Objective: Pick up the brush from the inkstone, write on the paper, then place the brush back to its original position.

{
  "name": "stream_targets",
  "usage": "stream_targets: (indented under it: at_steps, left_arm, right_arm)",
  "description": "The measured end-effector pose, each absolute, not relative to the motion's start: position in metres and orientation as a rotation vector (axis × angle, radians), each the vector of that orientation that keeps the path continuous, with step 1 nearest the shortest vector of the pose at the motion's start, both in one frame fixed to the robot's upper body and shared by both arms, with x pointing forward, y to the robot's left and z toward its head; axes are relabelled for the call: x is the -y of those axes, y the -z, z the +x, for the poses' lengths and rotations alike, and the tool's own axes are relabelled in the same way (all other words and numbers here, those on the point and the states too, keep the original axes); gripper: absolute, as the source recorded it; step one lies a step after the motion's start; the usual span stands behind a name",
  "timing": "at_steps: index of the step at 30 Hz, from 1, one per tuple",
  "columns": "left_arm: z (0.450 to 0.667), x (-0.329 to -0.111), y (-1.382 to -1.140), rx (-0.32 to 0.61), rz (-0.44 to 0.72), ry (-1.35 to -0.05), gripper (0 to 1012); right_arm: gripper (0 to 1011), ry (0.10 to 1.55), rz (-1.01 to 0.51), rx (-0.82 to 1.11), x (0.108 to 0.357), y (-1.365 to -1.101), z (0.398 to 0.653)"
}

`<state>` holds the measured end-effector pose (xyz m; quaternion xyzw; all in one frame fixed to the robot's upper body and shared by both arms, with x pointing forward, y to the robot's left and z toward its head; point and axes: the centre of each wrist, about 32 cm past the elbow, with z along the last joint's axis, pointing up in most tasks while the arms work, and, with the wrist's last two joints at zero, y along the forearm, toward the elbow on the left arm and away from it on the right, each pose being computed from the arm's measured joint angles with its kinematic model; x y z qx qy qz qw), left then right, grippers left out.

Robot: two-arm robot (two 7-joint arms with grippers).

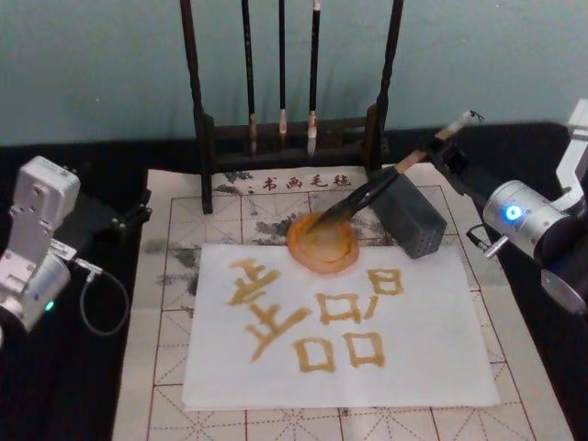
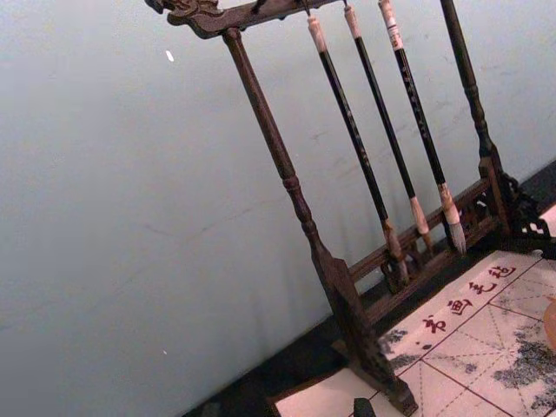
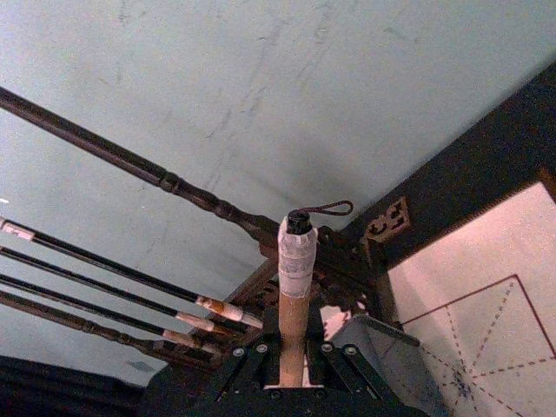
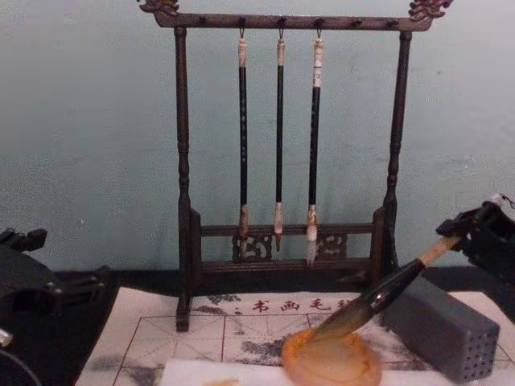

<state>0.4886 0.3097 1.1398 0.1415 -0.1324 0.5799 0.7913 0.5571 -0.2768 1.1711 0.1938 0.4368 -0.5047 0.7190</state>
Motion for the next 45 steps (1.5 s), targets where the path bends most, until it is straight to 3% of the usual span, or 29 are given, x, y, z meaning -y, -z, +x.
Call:
stream_targets:
  at_steps: [45]
  left_arm:
    - [0.489,-0.31,-1.14,0.285,0.304,-1.248,1001]
  right_arm:
    - [188,1.163,0.413,-0.976,0.265,-1.16,0.548]
